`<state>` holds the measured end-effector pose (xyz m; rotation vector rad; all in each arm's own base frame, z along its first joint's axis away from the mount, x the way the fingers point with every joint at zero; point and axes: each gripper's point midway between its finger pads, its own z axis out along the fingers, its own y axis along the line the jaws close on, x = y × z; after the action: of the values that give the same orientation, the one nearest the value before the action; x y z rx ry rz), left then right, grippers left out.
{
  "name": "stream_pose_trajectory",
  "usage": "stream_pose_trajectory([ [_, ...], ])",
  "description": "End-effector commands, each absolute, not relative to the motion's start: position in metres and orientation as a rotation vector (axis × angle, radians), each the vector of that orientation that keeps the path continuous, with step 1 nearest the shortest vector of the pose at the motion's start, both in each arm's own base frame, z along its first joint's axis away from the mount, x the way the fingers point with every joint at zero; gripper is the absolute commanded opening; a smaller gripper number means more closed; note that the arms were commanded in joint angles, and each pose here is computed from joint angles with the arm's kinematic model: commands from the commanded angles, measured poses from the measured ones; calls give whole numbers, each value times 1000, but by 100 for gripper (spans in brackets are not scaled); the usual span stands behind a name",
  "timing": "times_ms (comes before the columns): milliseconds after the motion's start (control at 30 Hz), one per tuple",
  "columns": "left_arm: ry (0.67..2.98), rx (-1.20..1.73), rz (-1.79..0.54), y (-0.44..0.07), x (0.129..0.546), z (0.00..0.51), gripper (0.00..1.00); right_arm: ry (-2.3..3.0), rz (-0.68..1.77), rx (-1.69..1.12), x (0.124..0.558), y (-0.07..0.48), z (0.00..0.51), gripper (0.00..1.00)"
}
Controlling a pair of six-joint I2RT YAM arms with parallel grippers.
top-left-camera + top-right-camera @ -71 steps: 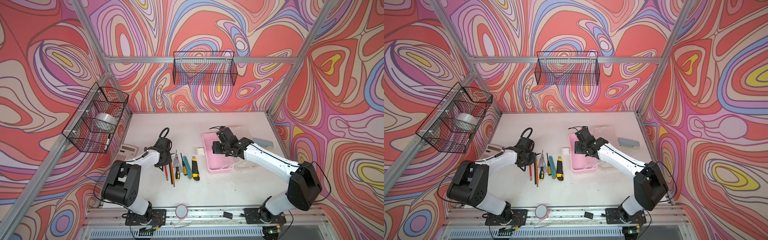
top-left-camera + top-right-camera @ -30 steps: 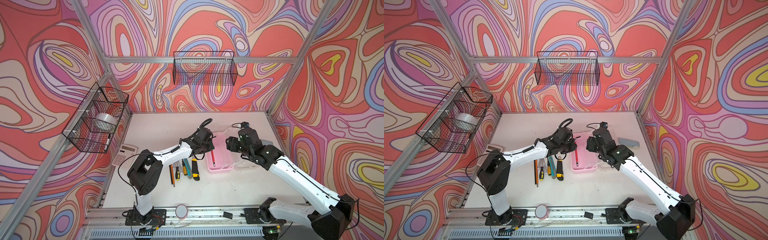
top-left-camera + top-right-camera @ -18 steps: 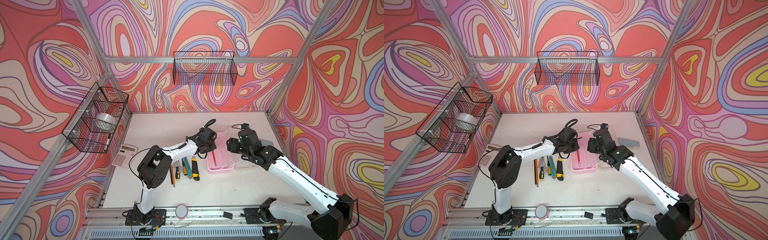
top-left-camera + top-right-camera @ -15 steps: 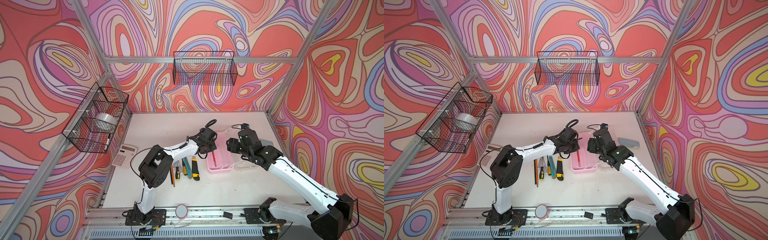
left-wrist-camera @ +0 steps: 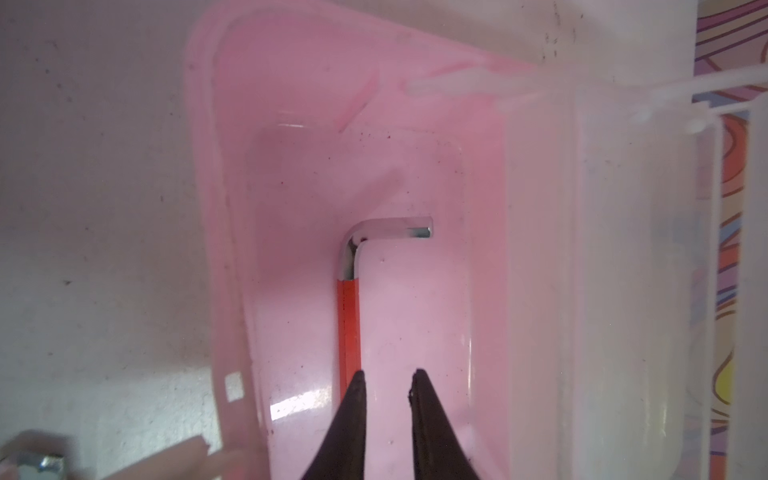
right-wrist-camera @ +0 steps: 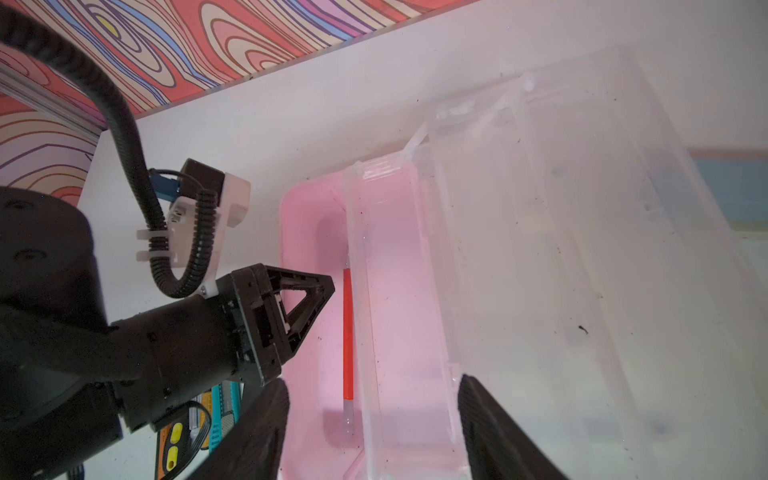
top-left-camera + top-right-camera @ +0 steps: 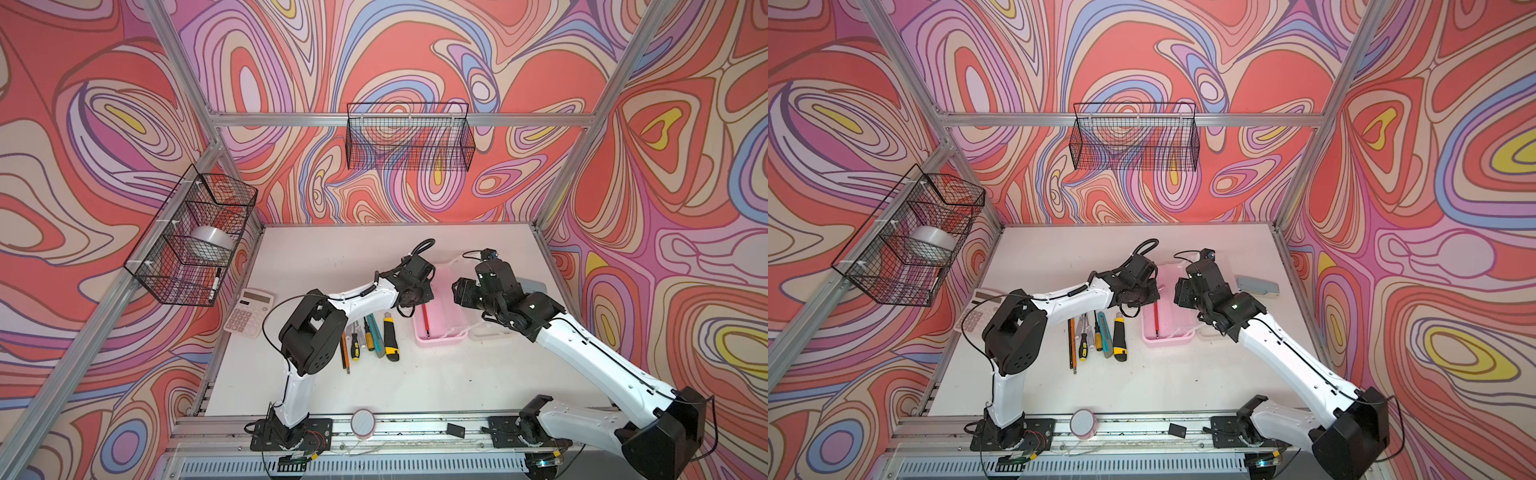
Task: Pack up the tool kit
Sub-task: 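Lower the red hex key into the pink box and open the left gripper, then draw the left gripper back from the box to the tool row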
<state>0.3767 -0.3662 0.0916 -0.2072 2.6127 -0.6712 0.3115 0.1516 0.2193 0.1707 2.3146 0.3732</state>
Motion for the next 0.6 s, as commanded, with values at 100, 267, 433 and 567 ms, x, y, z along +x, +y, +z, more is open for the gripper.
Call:
stream_pose_trajectory([
  [100,2559,-106,-650,-367,380,121,23,2299,399,146,317,157,227,67],
  [267,2461,-3,-557,-344,378,169,33,2301,426,107,317,163,231,67],
  [433,2398,90,-427,-294,349,199,47,2289,526,73,312,176,239,66],
  [567,2428,35,-302,-235,321,195,48,2293,624,43,308,194,238,64],
])
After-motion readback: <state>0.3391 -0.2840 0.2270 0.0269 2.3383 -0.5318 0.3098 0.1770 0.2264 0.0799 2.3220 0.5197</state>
